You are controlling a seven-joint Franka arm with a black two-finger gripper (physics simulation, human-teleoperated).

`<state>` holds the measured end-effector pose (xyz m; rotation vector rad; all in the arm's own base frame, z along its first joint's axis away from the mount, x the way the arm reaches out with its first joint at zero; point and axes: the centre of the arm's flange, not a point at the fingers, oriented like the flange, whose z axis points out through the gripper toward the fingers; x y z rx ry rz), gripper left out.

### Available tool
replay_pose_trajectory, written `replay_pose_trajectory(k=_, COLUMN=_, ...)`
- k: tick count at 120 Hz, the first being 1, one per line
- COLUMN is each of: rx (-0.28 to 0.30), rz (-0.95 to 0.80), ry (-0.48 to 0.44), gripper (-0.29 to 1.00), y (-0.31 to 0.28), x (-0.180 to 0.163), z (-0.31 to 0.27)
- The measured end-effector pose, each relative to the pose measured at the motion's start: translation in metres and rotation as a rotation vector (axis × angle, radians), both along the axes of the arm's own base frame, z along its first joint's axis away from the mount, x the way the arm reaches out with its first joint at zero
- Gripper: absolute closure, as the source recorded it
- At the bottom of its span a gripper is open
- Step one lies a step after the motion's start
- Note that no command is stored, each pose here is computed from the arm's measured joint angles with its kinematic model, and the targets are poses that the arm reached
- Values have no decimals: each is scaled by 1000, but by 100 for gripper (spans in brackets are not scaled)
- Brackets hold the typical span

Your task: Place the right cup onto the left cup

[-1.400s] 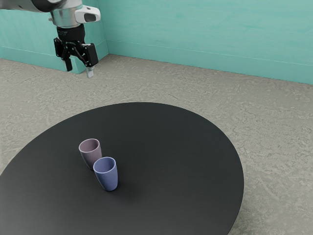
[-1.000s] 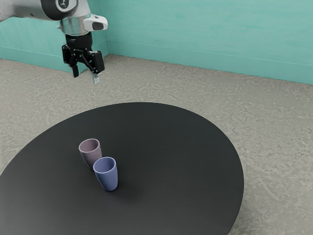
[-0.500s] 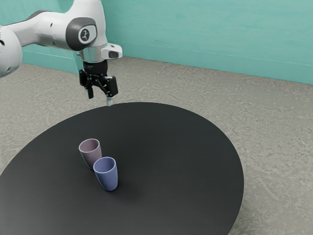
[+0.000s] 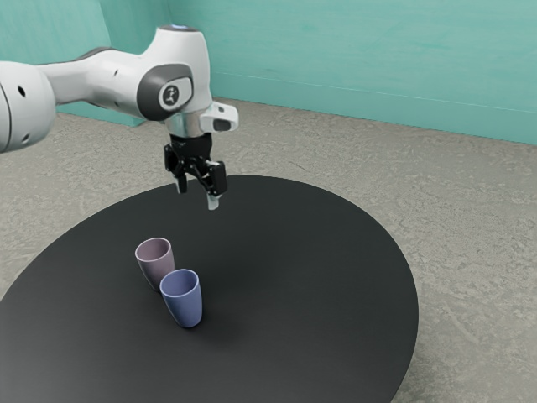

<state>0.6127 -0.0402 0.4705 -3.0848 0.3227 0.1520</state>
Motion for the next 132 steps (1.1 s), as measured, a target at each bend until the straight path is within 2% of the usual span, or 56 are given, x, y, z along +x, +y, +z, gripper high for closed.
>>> replay_pose_trajectory(k=67, rx=-18, rz=-87, ry=13, gripper=0, y=-52, x=-66, z=-45)
replay_pose_trajectory(k=132, rx=-38, rz=-72, ry=-23, gripper=0, y=-58, x=-116, z=-58)
